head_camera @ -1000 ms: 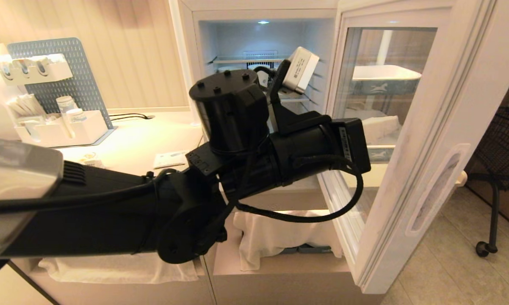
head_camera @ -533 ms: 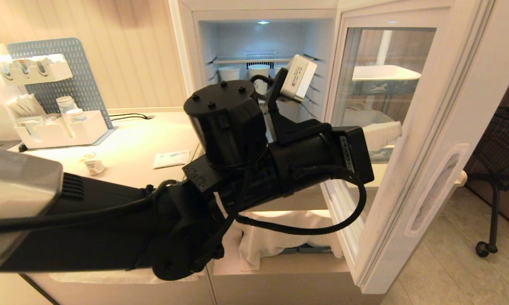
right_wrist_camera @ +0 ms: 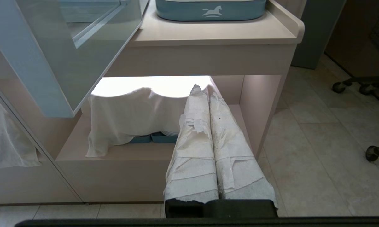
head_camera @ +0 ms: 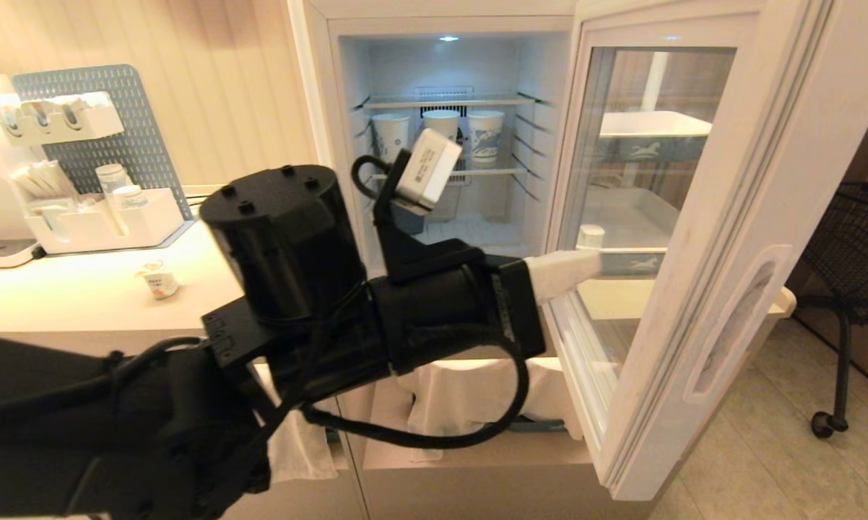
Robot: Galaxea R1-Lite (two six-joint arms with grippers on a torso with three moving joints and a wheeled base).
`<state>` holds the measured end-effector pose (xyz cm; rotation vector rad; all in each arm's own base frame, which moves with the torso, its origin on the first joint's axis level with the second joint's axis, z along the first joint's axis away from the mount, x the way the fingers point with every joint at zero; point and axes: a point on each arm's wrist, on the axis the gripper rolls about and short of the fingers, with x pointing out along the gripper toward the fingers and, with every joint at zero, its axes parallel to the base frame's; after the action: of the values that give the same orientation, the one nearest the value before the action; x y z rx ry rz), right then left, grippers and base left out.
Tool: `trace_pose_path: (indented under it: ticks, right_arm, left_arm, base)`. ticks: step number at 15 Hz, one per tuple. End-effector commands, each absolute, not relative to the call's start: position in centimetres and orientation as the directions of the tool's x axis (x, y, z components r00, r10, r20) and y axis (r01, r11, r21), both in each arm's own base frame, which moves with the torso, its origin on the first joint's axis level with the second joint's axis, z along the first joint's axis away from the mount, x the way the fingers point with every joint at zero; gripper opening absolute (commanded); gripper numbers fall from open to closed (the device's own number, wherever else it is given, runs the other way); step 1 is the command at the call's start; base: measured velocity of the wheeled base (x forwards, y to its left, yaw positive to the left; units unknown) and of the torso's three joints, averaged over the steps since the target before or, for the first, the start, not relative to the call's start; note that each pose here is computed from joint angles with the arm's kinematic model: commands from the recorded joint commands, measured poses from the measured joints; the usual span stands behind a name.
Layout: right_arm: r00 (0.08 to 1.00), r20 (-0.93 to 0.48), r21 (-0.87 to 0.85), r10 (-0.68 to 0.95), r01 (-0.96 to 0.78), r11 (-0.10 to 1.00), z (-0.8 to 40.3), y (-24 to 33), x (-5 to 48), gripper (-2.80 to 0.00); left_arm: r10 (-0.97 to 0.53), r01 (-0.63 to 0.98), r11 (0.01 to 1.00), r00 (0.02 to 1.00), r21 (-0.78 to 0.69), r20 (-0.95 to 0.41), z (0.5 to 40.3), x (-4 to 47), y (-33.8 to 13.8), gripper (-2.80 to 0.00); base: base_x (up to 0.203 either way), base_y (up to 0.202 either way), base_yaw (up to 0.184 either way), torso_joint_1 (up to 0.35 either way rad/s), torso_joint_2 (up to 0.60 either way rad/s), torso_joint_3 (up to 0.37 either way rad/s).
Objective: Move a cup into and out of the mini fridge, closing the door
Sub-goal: Open the freezer door
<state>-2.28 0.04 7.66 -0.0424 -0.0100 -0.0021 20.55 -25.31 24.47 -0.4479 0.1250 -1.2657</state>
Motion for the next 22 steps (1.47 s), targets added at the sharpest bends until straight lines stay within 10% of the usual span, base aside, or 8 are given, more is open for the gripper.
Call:
trace_pose_path:
  ticks: [1,13,22]
  right_arm:
    - [1.000,0.003,-0.043,-0.002,0.002,0.999,7.4,0.0,-2.2,-2.80]
    - [1.000,0.003,-0.043,-0.002,0.002,0.999,7.4,0.0,-2.2,-2.80]
    - [1.000,0.003,-0.043,-0.002,0.002,0.999,7.4,0.0,-2.2,-2.80]
  left_arm:
    - [-0.926,0.889,0.269,0.344,-0.369,0.154,25.5,19.7,-22.5,-2.80]
    - [-0.638,0.621,0.766,0.766,-0.165,-0.081,23.6,18.5,-8.2,-2.80]
    - [-0.384,0.385,0.922,0.900,-0.039,-0.206,18.0,14.1,-2.5,-2.80]
  base:
    - [0.000,0.000,0.000,0.000,0.00,0.000]
    - [0.000,0.000,0.000,0.000,0.00,0.000]
    - [0.000,0.000,0.000,0.000,0.00,0.000]
